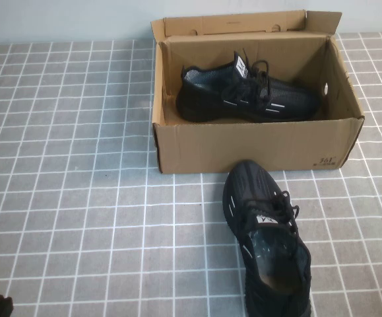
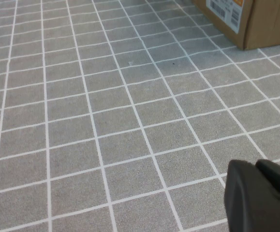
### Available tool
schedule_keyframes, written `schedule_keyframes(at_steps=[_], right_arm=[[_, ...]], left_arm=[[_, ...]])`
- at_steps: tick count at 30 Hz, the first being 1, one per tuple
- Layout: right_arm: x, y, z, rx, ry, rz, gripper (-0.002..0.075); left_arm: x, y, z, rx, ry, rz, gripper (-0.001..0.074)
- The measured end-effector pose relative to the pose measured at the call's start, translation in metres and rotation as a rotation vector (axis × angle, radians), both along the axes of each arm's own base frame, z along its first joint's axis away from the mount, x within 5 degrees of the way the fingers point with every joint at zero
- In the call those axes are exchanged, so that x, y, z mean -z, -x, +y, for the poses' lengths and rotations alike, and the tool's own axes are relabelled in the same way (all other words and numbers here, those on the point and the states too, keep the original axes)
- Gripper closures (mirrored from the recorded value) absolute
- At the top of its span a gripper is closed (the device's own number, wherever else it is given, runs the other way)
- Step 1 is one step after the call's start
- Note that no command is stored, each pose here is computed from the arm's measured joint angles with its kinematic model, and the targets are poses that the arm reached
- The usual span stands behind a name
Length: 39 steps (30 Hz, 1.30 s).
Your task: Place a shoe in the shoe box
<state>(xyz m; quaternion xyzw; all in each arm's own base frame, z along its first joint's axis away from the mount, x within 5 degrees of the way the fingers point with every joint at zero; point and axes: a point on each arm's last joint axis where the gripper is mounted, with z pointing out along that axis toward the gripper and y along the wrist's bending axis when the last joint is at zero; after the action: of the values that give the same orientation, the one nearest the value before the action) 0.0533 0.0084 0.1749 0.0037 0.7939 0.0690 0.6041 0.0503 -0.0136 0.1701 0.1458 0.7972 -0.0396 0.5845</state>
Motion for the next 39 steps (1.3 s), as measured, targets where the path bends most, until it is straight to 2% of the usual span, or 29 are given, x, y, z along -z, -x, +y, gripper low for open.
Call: schedule_keyframes(at_steps=[39], right_arm=[[-0.0001,0.0,0.0005,-0.001,-0.018,0.001,0.0742]], left_arm=[[0.0,0.0,0.0,0.0,0.0,-0.001,0.0736]])
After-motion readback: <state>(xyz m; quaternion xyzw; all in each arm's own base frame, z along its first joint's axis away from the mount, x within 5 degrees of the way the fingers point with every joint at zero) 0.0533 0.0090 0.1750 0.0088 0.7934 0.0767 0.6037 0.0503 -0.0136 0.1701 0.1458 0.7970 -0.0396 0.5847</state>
